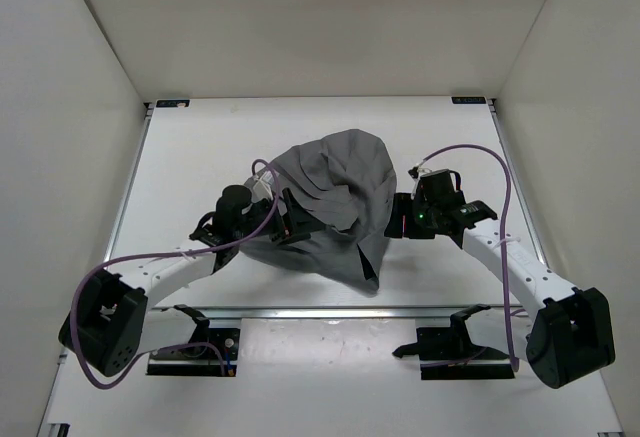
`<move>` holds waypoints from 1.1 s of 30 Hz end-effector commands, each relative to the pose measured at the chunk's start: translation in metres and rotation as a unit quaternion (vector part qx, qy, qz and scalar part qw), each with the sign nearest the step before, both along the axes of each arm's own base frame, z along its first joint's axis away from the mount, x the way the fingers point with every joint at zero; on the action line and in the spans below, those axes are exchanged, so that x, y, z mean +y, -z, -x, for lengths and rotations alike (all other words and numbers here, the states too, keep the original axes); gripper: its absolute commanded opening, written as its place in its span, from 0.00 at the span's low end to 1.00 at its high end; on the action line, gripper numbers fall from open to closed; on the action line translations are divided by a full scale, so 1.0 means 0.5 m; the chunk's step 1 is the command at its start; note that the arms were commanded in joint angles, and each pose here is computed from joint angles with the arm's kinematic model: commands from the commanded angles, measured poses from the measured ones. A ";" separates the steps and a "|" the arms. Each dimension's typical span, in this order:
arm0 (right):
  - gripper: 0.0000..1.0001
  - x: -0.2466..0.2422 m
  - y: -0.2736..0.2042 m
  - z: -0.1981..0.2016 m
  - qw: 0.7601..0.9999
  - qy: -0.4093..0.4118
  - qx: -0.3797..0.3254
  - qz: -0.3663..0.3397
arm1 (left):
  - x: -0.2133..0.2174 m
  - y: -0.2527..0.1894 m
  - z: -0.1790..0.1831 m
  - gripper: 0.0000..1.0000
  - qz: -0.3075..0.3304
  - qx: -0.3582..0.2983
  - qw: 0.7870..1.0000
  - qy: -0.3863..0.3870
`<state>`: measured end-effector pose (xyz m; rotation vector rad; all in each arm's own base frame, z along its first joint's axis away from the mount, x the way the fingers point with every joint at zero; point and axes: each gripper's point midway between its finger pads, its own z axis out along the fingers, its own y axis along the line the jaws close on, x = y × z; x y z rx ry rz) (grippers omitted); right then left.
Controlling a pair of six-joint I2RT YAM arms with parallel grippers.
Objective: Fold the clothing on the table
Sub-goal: Flatten the skirt out
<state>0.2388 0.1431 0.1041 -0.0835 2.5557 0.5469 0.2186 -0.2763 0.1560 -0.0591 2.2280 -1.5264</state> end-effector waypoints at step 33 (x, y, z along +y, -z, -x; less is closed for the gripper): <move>0.51 0.002 -0.056 -0.023 0.997 -0.018 -0.066 -0.030 | -0.072 0.079 -0.049 0.77 0.065 0.193 0.966 -0.160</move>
